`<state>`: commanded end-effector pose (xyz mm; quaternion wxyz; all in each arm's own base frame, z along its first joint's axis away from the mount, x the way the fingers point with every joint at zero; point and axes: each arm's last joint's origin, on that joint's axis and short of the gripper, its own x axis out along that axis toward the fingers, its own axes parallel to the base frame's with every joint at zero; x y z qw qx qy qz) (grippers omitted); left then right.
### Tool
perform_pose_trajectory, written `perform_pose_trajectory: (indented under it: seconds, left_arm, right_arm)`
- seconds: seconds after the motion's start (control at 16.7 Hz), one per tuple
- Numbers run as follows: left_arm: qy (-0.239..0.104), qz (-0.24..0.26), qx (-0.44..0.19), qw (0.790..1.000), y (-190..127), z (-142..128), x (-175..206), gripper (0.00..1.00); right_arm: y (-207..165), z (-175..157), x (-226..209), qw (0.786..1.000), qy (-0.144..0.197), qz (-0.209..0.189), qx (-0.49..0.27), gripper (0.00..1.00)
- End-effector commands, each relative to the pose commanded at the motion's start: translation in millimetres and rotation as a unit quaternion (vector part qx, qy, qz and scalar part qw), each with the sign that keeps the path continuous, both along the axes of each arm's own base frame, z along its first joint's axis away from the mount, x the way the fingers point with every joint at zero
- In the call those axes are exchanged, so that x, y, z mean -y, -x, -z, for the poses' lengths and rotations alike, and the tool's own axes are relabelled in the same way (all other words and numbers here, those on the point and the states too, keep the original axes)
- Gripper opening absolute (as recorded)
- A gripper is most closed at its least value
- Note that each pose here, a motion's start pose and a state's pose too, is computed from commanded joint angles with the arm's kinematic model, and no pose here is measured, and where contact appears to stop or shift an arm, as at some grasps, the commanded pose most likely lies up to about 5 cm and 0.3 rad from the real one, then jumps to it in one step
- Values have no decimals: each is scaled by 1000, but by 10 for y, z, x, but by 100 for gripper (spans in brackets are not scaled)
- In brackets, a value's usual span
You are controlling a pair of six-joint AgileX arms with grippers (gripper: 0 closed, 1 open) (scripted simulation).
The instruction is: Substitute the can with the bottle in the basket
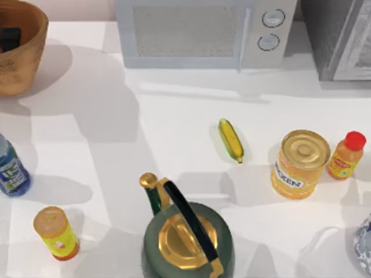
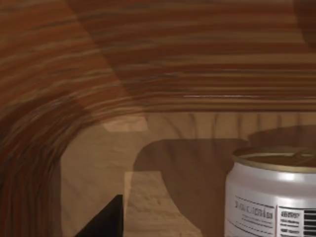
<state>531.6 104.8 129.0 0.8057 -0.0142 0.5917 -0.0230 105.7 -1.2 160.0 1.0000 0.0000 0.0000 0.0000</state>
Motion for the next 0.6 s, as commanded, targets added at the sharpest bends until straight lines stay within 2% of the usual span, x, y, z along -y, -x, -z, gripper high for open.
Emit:
perform_pose_trajectory:
  seconds: [0.12, 0.6]
  left_arm:
    - [0, 0, 0, 1000, 0, 0, 0, 100]
    - [0, 0, 0, 1000, 0, 0, 0, 40]
  right_arm:
    - [0, 0, 0, 1000, 0, 0, 0, 100]
    - [0, 0, 0, 1000, 0, 0, 0, 100]
